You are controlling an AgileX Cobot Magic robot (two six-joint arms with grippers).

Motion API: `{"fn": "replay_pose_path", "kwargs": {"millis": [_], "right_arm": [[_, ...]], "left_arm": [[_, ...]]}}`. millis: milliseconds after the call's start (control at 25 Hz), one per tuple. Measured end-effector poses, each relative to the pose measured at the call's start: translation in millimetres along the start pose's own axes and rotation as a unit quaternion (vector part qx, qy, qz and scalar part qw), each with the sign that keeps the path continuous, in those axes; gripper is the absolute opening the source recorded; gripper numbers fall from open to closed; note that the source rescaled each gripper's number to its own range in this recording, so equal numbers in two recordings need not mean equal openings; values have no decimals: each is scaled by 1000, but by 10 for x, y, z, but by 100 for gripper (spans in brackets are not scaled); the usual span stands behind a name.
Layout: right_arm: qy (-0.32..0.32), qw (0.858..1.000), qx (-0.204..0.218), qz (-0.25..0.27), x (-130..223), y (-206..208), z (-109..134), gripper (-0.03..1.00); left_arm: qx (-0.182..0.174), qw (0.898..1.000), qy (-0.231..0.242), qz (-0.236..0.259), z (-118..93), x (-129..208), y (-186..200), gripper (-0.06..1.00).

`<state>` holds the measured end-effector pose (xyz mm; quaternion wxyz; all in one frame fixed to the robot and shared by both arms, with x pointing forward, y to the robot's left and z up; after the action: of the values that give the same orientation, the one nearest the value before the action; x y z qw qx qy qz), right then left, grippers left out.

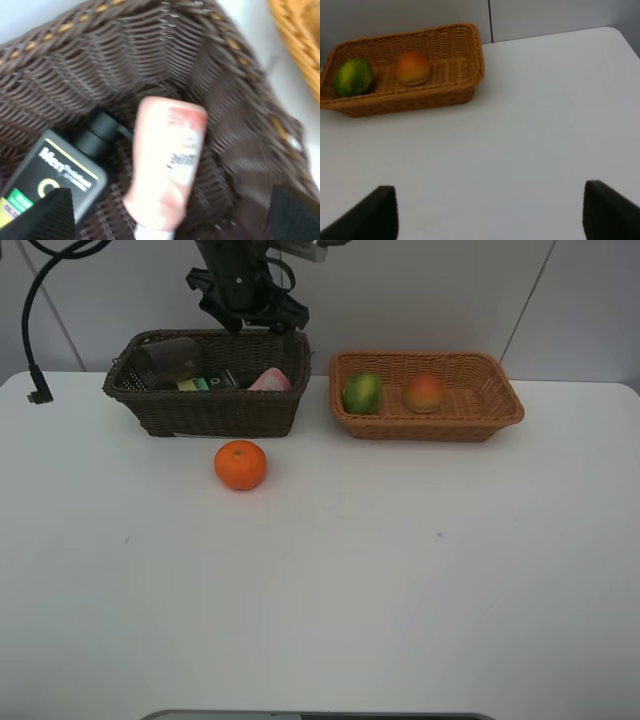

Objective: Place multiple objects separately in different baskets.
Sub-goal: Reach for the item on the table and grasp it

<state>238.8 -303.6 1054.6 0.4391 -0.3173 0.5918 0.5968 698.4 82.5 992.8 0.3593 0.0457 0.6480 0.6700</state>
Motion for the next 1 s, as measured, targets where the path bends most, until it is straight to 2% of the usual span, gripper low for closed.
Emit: {"fn": "replay_pose_path", "kwargs": {"millis": [560,880,1000], "right_arm": [[0,1000,0,0,0,0,0,47],[0,1000,0,0,0,0,0,47],[0,1000,0,0,0,0,0,47]], "left_arm": [[27,995,-68,67,-582,81,471,99],[34,992,-88,78,-766,105,528,99],[35,993,-72,89,-802,170,534,99]]}}
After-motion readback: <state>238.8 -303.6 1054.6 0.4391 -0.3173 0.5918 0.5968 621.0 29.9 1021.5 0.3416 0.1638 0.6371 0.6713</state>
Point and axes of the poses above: a point on each arm's last joint axis where the gripper is mounted, y pointing back along that axis away from the gripper, z along the wrist's bending axis when the last joint is at zero, x = y × z, the point moved 1 cm from there along -y, pointing out along that axis toward the gripper, and after that the axes turned 4 degrees about -y, right-handed, at the moved point
